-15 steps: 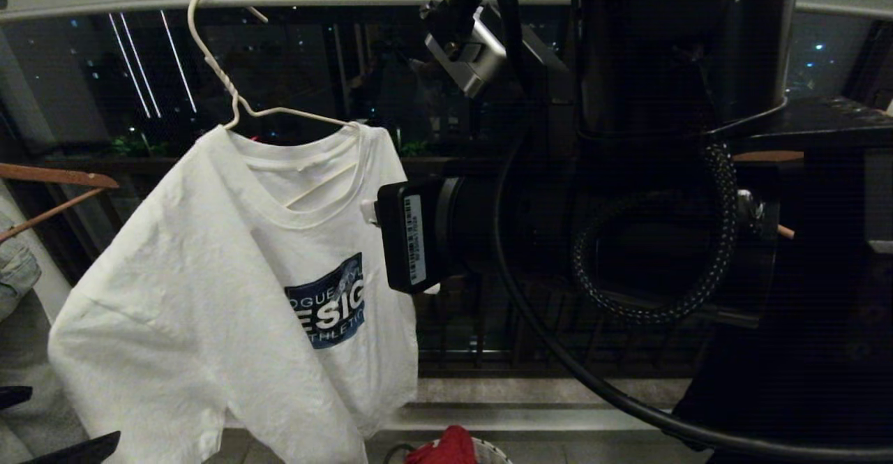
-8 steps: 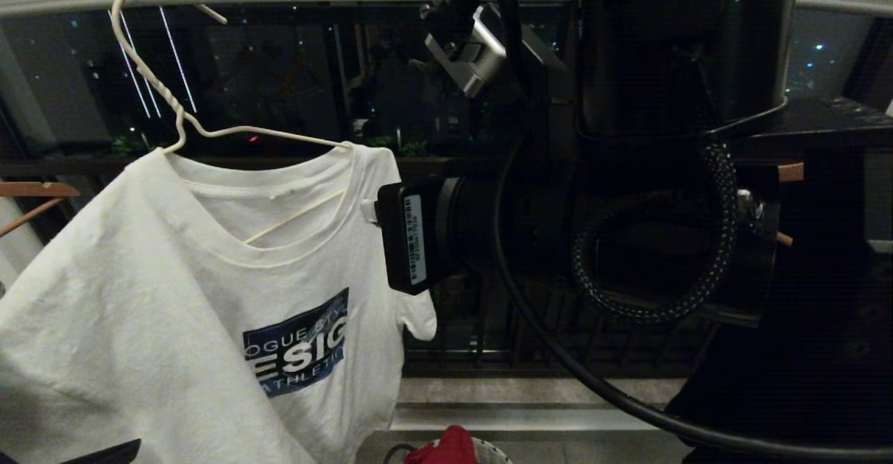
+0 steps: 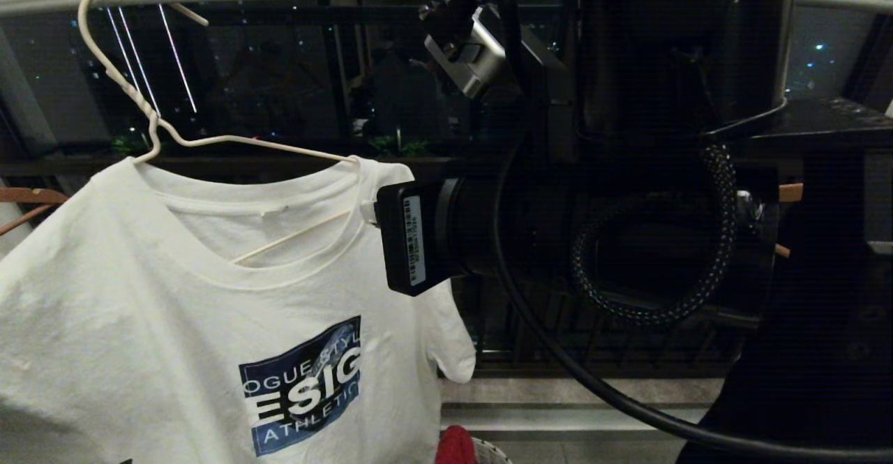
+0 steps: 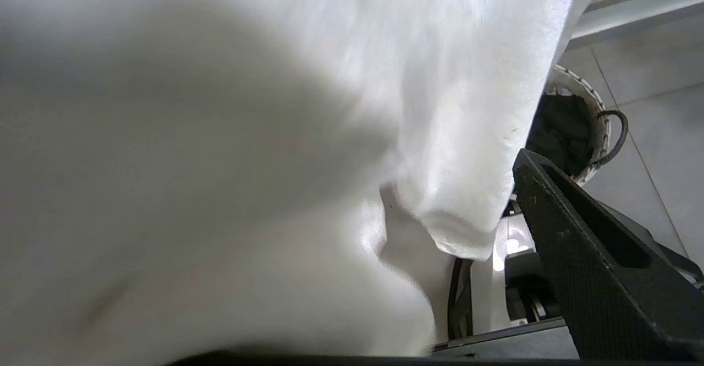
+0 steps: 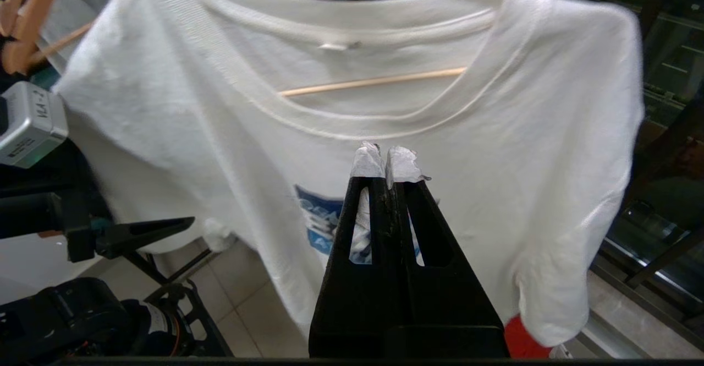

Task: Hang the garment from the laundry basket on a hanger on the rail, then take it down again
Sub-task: Take the clothes off the clothes rack

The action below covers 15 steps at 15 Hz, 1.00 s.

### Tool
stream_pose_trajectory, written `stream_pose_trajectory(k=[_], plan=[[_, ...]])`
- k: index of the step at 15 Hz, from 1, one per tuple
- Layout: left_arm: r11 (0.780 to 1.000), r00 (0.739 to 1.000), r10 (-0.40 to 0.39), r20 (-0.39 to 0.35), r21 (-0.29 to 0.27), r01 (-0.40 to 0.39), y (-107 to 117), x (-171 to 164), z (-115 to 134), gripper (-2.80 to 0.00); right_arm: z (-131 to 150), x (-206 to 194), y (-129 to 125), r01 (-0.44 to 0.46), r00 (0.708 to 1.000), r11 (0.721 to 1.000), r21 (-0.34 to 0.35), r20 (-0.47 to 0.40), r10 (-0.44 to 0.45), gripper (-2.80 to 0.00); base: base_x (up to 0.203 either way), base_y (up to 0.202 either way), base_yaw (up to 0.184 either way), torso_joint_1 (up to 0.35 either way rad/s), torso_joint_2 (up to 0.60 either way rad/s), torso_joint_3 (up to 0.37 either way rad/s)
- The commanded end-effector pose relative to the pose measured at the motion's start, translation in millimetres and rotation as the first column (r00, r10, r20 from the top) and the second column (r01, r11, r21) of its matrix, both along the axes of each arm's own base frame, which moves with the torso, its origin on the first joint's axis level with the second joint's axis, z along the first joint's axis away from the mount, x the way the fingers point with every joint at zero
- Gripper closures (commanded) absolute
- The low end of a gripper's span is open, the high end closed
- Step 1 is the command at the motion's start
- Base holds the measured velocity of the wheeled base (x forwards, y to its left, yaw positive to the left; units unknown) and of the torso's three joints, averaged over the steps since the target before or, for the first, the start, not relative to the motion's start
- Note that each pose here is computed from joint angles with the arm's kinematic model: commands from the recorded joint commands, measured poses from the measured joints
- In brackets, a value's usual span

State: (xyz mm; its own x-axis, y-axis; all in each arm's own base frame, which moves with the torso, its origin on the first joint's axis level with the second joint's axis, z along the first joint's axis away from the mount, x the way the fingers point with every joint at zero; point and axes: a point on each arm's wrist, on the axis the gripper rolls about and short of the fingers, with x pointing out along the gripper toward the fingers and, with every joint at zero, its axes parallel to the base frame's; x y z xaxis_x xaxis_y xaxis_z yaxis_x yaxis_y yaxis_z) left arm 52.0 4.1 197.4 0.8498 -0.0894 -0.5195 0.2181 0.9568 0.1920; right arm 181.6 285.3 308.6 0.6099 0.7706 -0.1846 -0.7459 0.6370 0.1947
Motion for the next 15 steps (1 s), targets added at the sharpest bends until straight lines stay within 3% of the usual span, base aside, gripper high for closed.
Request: stream_pose_trajectory(k=[1,2,3,10,13,15], plan=[[1.000,1.000,-0.002,0.011,0.002,0.002,-0.6,-3.0,0.5,-2.80,-0.8,0.2,1.0,-0.001,1.000,1.000,-0.001,-0.002,0.001,0.00,0.000,0.000,0.000,0.000,0.00,0.000],[1.000,1.000,-0.002,0.010,0.002,0.002,-0.5,-2.7,0.2,-2.80,-2.4,1.0,2.3,0.000,1.000,1.000,-0.005,-0.004,0.000,0.00,0.000,0.000,0.000,0.000,0.00,0.000],[1.000,1.000,-0.002,0.013,0.003,0.002,-0.6,-3.0,0.7,0.00,-3.2,1.5,3.0,0.000,1.000,1.000,-0.006,-0.005,0.000,0.00,0.000,0.000,0.000,0.000,0.00,0.000],[1.000,1.000,0.002,0.031,0.006,-0.002,-1.3,-7.4,4.1,0.00,-4.7,2.2,4.1,0.000,1.000,1.000,-0.011,-0.006,0.000,0.00,0.000,0.000,0.000,0.000,0.00,0.000],[1.000,0.998,0.014,-0.063,-0.018,-0.015,-5.3,-29.5,15.4,0.00,-5.5,2.7,5.1,-0.005,1.000,1.000,-0.023,0.006,0.005,0.00,0.000,0.000,0.000,0.000,0.00,0.000],[1.000,0.999,0.023,-0.040,-0.019,-0.024,-10.0,-52.5,24.1,0.00,-9.1,4.4,7.8,-0.006,1.000,0.999,-0.031,0.002,0.006,0.00,0.000,0.000,0.000,0.000,0.00,0.000]])
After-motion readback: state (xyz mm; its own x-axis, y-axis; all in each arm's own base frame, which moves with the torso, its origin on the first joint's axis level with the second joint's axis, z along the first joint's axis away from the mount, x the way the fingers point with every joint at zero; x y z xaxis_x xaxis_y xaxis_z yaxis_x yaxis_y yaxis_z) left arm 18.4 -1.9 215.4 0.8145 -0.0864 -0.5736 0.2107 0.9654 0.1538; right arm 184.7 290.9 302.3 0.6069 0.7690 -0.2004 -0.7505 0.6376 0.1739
